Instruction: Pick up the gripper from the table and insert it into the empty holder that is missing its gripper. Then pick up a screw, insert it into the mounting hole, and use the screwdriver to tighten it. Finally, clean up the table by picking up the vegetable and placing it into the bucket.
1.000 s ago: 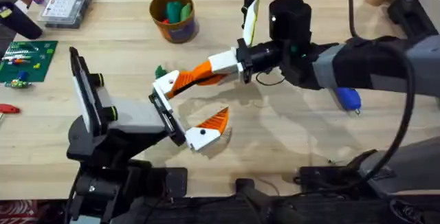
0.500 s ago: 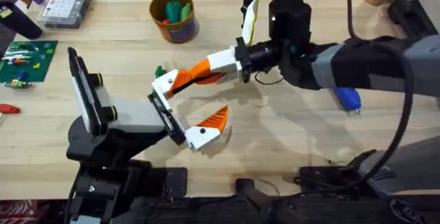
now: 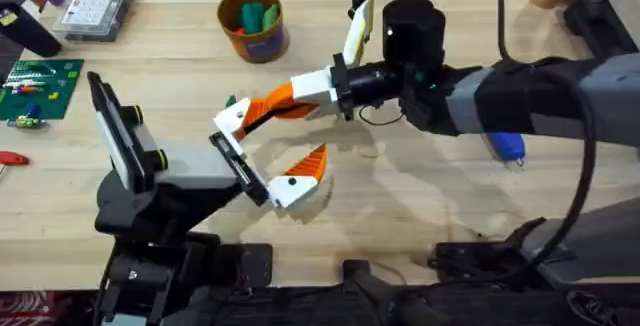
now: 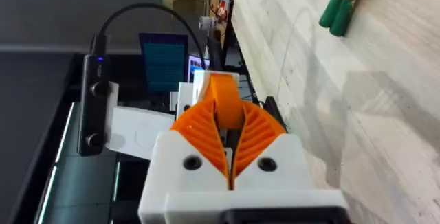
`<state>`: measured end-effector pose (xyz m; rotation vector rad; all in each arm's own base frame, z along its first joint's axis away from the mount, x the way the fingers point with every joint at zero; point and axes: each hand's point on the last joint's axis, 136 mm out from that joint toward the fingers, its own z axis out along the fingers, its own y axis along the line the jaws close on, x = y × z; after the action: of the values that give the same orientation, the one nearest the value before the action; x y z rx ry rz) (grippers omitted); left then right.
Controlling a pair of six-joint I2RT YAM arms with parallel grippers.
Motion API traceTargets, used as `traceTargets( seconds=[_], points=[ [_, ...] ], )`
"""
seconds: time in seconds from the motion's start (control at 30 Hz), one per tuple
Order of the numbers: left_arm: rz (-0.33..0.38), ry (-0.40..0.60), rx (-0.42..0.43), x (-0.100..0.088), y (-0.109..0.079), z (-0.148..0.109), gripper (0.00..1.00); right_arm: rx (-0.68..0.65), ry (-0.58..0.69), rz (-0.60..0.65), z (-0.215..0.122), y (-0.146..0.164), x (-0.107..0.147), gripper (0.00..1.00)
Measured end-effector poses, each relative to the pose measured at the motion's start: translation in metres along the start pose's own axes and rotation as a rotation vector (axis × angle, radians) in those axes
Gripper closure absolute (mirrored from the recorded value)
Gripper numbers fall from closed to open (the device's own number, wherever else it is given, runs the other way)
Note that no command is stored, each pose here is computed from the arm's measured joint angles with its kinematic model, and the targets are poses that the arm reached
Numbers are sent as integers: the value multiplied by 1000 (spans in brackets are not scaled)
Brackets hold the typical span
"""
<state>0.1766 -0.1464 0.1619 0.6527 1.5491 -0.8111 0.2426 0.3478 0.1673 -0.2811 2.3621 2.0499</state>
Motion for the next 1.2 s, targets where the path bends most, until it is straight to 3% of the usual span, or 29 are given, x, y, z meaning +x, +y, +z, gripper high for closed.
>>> traceTargets(
  seconds=[0.6,0.77,0.9,1.2],
  points=[
    [-4,-1,-5,0,1,0,14,0,0,3,1,0,0,993],
    [-2,1,15,0,-3,0,14,0,14,10,3,0,4,843],
    [2,8,70,1,-13,0,15,-2,46,12,10,2,14,768],
    [5,10,87,2,-16,0,15,-7,72,17,12,2,19,613]
  ],
)
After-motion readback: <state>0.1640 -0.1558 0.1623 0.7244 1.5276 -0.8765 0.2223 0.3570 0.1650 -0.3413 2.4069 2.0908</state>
